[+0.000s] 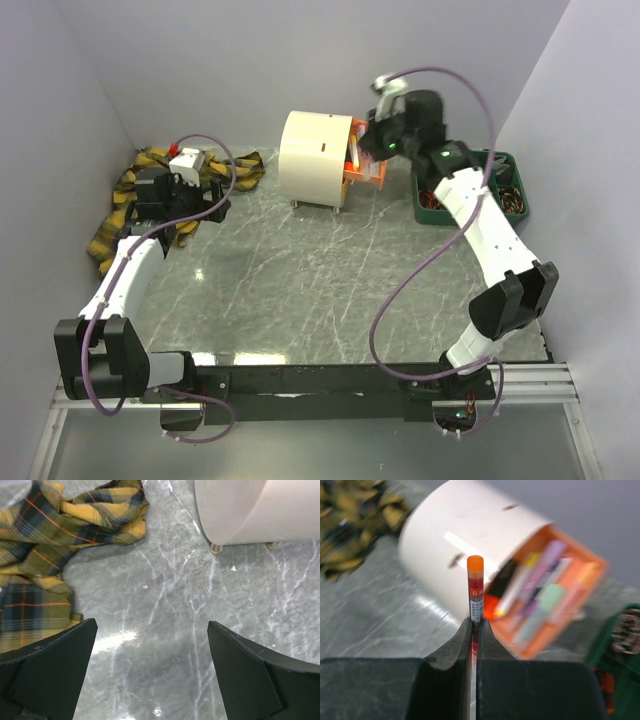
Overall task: Sort the stationery into containers
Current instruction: Place the pen in the drawer.
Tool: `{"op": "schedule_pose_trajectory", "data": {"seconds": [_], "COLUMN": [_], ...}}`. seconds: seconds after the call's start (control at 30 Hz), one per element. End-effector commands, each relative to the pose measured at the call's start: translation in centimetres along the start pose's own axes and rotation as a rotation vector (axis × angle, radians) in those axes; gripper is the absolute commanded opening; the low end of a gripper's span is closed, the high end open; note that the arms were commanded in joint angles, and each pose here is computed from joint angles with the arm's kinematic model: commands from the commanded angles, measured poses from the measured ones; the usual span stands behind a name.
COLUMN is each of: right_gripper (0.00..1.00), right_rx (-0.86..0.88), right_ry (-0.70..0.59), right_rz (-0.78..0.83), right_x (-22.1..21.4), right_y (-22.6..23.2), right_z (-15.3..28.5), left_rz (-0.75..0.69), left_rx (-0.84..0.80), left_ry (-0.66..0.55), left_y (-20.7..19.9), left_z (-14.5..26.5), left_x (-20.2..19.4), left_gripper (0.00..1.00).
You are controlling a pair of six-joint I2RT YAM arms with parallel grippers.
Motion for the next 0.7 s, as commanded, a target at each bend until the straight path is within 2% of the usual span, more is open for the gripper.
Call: {"op": "schedule_pose_trajectory", "data": {"seconds": [0.0, 0.1, 0.17, 0.4, 0.67], "right_gripper": [0.00, 0.00, 0.00, 0.00, 0.00], "right_rx": [-0.126, -0.174, -0.176, -0.140, -0.136], "right_ry": [-0.186, -0.245, -0.219, -0.261, -0.201], "right_rz": [-0.007, -0.038, -0.103, -0.165, -0.234], "right_x": [4.3, 5.3, 4.8, 6.0, 4.5], "right_y": [-5.3, -7.9, -9.2, -9.8, -10.9], "right_z": [2.4, 1.6, -0.1, -2.2, -4.9], "left_rz": [-0.120, -0.147, -0.160, -0.161, -0.201], "left_rx": [0.039, 0.021, 0.001, 0.017, 0.007], "left_ry": [-0.045, -0.037, -0.040, -0.009, 0.006], "left_y": [0.8, 0.8, 0.6, 0.9, 0.9], "left_z": [0.2, 0.4, 0.5, 0.0, 0.4], "left_x": [2.3, 3.3, 3.8, 3.0, 1.7], "left_gripper": [0.99, 0.99, 0.99, 0.99, 0.99]}}
Point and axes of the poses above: each gripper's point midway between its finger pads, its own z axis back along the fingers, its own y axis along the line the jaws close on, x = y × z, the point moved 6 cm from there along z, back along the fingers, and after that the axes turned 2 degrees about -z, right-handed, at the moved point
